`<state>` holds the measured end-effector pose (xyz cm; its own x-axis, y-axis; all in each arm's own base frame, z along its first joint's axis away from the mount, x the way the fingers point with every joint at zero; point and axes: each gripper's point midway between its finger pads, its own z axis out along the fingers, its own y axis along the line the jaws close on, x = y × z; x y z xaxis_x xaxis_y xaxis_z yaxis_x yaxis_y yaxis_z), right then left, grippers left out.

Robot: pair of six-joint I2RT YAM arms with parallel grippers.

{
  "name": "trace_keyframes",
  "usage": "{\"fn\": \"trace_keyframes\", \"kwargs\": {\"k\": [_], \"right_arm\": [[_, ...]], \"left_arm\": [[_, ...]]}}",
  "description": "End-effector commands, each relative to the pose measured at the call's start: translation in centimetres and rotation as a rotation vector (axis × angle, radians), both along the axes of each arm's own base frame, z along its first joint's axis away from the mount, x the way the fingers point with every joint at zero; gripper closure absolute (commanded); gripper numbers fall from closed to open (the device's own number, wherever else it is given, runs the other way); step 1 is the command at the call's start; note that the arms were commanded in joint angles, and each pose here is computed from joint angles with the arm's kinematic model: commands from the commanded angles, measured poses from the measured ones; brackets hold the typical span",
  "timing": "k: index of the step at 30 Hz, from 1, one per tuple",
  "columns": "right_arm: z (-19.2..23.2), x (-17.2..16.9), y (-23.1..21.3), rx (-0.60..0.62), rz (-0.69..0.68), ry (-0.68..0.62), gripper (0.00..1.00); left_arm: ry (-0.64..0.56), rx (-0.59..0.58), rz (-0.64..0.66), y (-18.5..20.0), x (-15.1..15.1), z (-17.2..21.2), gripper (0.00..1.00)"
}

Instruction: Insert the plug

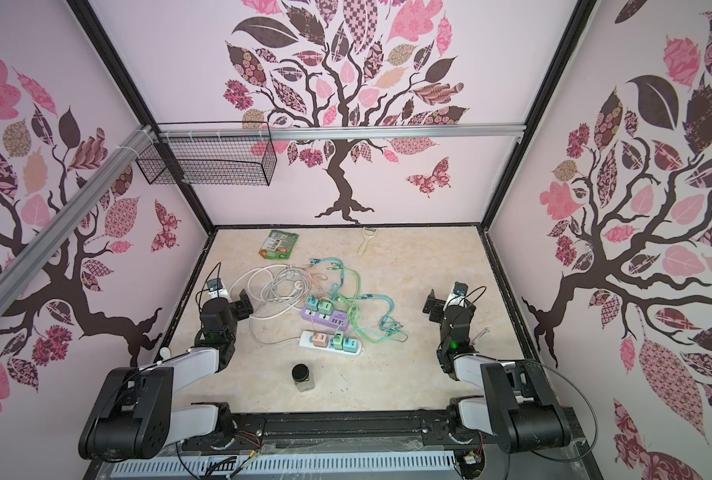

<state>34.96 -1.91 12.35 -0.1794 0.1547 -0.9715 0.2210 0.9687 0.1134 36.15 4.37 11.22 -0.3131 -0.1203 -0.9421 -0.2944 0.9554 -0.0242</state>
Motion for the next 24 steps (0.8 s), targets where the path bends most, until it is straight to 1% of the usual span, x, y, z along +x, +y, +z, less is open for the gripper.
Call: {"fn": "trace_keyframes", "kwargs": {"k": [1,4,5,6,7,8,9,10,11,12,13,16,17,18,24], "right_arm": [[1.6,1.4,0.1,-0.023,0.014,-0.061,0.0],[1.2,1.3,0.1,-0.04,0.022,-0.087,0.0],[0.8,1.0,-0.1,-0.036,0.011,-0.1,0.0],[0.3,0.9,-0.1,-0.035,0.009,-0.109,0.0],[0.7,1.1,0.0,-0.042,0.013,-0.149,0.01],[0.2,1.5,0.0,-0.054,0.018,-0.131,0.01],[-0.7,2.0,0.2,-0.047,0.025,-0.064,0.0],[-1.4,3.0,0.1,-0.035,0.018,0.012,0.0],[-1.1,3.7,0.2,-0.041,0.025,0.012,0.01],[-0.9,3.4,0.2,-0.042,0.029,-0.024,0.0],[-0.7,3.2,0.3,-0.045,0.032,-0.049,0.01],[-1.3,3.3,0.3,-0.042,0.032,-0.006,0.01],[-1.2,3.4,0.3,-0.043,0.033,-0.005,0.0],[-1.1,3.4,0.3,-0.044,0.032,-0.012,0.0],[-1.0,3.3,0.3,-0.047,0.033,-0.017,0.0]], "left_arm": [[-0.063,0.006,-0.038,0.0,1.9,1.8,0.18],[-0.112,-0.007,-0.031,0.6,2.1,0.5,0.17],[-0.121,-0.011,-0.038,0.6,2.2,-0.2,0.16],[-0.146,0.001,-0.064,0.3,2.7,-0.2,0.16],[-0.134,-0.002,-0.08,0.0,3.0,-0.2,0.16],[-0.079,-0.01,-0.08,0.0,3.0,-0.6,0.15],[-0.05,-0.013,-0.089,-0.1,3.1,-1.0,0.15],[-0.072,-0.009,-0.105,-0.4,3.4,-1.0,0.15],[-0.089,-0.007,-0.116,-0.6,3.6,-0.7,0.14],[-0.073,-0.008,-0.12,-0.6,3.6,-0.8,0.14],[-0.045,-0.013,-0.128,-0.7,3.5,-1.0,0.12],[-0.066,-0.01,-0.123,-0.7,3.7,-0.9,0.04],[-0.055,-0.012,-0.121,-0.6,3.7,-1.0,0.02],[-0.04,-0.013,-0.127,-0.7,3.6,-1.2,0.02],[-0.047,-0.012,-0.123,-0.6,3.6,-1.1,0.02]]}}
